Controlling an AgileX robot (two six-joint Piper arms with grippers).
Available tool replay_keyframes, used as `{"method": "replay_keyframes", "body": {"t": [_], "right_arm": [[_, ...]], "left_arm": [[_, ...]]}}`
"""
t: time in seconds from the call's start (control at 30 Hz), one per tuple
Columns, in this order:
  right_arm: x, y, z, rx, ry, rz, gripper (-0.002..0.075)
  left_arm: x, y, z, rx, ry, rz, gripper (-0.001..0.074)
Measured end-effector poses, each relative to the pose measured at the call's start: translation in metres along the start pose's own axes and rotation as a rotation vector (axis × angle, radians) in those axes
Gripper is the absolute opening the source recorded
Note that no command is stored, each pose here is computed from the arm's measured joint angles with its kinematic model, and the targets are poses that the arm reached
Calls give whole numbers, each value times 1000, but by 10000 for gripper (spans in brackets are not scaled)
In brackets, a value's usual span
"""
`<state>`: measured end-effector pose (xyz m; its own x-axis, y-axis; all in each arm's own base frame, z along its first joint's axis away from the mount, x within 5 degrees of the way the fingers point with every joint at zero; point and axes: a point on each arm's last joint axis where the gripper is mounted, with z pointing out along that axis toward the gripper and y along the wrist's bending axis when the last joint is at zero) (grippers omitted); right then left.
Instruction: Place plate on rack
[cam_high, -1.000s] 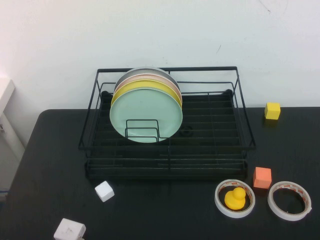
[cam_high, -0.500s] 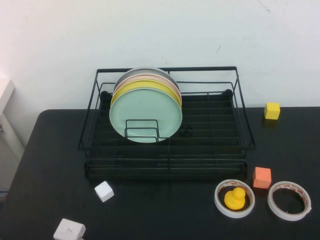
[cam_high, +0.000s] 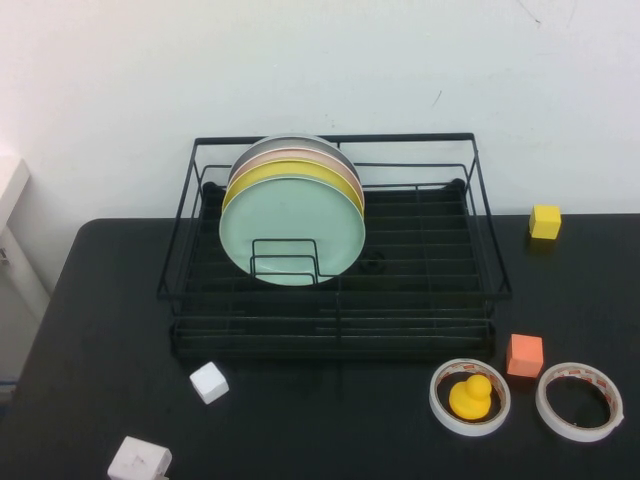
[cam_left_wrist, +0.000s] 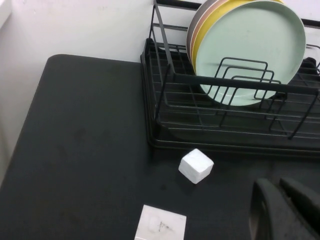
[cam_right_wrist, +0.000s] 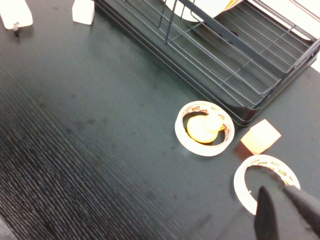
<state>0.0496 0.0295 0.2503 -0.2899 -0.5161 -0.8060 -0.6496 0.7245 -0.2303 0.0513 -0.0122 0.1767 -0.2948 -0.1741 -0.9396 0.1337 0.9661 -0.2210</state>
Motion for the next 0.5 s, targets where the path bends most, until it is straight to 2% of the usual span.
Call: {"method": "replay_keyframes", "body": {"t": [0.33, 0.5], "right_arm": [[0, 0, 0, 0, 0, 0, -2], [0, 0, 0, 0, 0, 0, -2]], "left_arm": [[0, 4, 0, -39, -7, -73, -1], [-1, 4, 0, -45, -8, -62, -1]]}}
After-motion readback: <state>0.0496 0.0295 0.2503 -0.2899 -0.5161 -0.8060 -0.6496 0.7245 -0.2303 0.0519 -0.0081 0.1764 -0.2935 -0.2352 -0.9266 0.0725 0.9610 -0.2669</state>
